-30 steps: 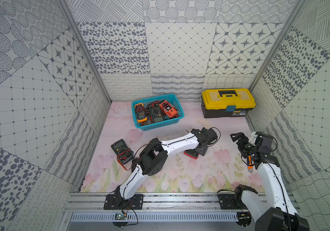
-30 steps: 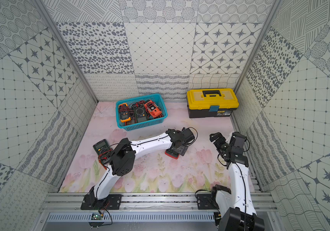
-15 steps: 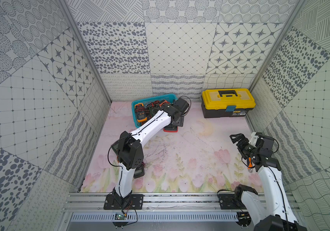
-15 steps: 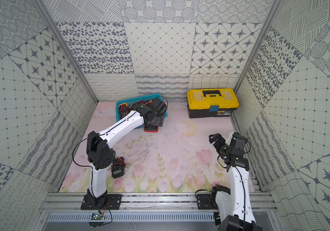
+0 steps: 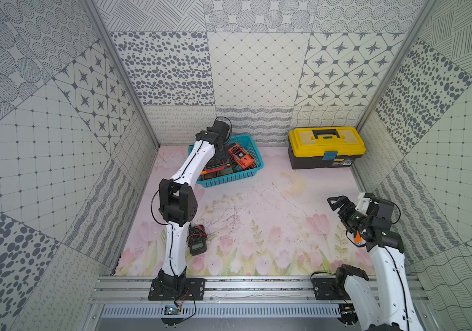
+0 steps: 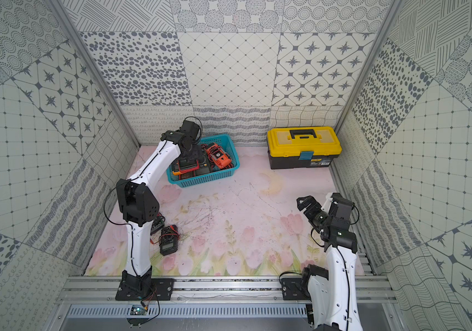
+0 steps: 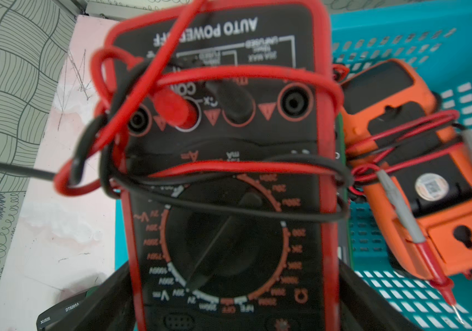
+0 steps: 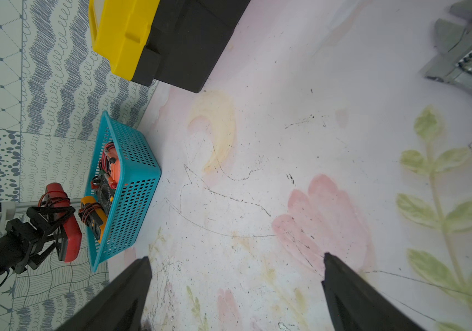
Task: Put the multimeter into the basket
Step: Place the multimeter in the basket.
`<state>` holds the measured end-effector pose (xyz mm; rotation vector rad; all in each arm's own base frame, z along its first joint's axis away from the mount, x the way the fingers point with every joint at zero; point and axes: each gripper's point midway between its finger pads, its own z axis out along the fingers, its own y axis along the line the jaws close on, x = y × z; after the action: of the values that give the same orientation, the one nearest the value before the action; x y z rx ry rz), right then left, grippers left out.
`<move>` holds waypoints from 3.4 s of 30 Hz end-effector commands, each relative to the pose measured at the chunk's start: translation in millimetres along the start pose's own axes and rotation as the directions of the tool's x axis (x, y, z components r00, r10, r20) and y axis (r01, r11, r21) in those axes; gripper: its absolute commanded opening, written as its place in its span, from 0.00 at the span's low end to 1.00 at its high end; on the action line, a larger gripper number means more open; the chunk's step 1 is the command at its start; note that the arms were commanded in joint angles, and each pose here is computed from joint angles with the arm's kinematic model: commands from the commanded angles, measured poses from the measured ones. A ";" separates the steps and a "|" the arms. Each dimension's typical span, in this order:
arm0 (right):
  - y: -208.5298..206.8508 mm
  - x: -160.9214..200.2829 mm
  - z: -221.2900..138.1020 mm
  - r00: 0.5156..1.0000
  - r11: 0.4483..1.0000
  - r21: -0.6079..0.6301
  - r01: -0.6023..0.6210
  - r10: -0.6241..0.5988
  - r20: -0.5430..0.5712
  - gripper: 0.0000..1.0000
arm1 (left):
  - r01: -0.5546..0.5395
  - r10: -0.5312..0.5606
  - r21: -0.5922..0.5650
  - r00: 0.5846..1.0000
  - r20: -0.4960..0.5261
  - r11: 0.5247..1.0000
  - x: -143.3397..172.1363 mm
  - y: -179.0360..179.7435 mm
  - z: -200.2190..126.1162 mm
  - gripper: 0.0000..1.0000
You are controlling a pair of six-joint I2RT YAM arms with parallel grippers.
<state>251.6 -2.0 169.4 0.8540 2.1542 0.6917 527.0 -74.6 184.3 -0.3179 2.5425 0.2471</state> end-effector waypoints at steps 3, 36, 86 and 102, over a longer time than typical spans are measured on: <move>2.4 -2.8 -4.0 1.000 1.000 -0.004 0.021 -0.021 0.020 0.98 | 0.013 -0.013 -0.010 1.000 -0.023 1.000 -11.5 32.7 20.1 0.00; 3.6 -3.1 0.5 1.000 0.999 -0.032 0.000 0.000 0.027 0.98 | -0.001 0.014 0.063 0.978 -0.209 0.998 47.5 45.0 71.0 0.68; 3.5 -0.5 7.3 0.999 0.998 -0.059 0.030 -0.029 0.020 0.98 | -0.056 0.121 0.305 0.973 -0.199 0.951 19.1 23.2 32.1 0.99; 205.6 107.2 76.2 0.849 0.768 -0.486 0.417 -0.520 -0.096 0.93 | 0.017 0.021 0.173 0.976 -0.216 0.985 23.1 41.0 42.9 0.99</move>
<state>292.9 179.5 174.6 0.1168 2.3410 0.9447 519.9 -35.3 139.8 -0.2146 2.7680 -0.0441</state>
